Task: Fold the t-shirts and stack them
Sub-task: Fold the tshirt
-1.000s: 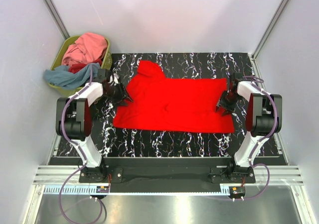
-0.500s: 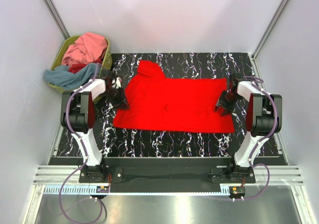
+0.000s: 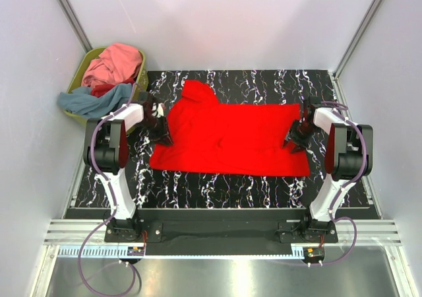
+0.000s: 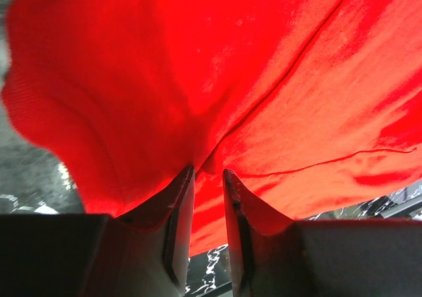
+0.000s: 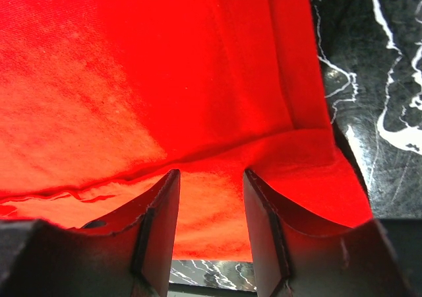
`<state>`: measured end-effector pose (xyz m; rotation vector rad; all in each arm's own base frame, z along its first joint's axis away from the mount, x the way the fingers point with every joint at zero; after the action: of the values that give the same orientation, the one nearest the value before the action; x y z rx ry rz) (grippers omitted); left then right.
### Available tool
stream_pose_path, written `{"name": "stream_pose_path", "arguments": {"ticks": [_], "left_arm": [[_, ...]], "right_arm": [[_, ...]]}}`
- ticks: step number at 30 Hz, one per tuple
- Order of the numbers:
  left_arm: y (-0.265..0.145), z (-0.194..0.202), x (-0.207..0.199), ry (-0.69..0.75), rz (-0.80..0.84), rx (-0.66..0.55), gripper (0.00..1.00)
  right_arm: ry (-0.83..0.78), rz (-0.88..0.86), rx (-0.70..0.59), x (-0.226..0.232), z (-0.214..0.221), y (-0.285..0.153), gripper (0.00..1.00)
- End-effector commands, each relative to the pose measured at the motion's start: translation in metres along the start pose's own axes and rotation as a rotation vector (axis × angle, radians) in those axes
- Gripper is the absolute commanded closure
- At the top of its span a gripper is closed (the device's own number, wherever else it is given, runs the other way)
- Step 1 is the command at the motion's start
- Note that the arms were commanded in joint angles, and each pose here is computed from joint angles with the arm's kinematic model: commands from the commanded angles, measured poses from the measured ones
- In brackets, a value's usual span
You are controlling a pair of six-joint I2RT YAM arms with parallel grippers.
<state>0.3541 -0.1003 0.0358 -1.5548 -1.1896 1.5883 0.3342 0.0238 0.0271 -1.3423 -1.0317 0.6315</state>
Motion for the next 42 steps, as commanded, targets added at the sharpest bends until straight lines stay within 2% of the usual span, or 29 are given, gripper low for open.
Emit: {"name": "stream_pose_path", "arguments": {"ticks": [1,6,8,11,14,28,41,42], "left_arm": [[0.007,-0.006,-0.003,0.007,0.001,-0.019,0.72],[0.010,-0.009,0.001,-0.008,-0.034,-0.033,0.76],[0.011,-0.009,0.003,-0.013,-0.046,-0.034,0.81],[0.006,-0.012,0.006,-0.024,-0.077,-0.057,0.95],[-0.005,-0.015,0.009,-0.030,-0.120,-0.098,1.00],[-0.039,-0.021,0.000,-0.049,-0.139,-0.197,1.00],[-0.020,-0.019,0.025,-0.082,-0.249,-0.155,1.00],[-0.018,-0.020,0.025,-0.076,-0.247,-0.150,0.92]], "right_arm": [[0.004,-0.037,-0.007,0.008,-0.005,0.002,0.50],[0.006,-0.040,-0.004,0.009,-0.005,0.003,0.49],[0.005,-0.040,-0.003,0.008,-0.005,0.003,0.50],[0.003,-0.040,-0.004,0.008,-0.005,0.003,0.49],[0.003,-0.037,-0.007,0.008,-0.005,0.003,0.49],[0.001,-0.029,-0.001,0.006,-0.003,0.005,0.49],[0.007,-0.001,-0.041,0.003,-0.009,-0.005,0.48],[0.005,-0.007,-0.046,0.005,-0.010,-0.008,0.48]]}}
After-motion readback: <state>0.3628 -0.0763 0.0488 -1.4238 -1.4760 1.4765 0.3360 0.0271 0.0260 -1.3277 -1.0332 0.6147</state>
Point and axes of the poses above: each gripper's point midway between its finger pads, its own y axis out along the fingers, its own x axis along the line the jaws close on, z = x × y, the point moved 1 cm from there along -y, back along the fingers
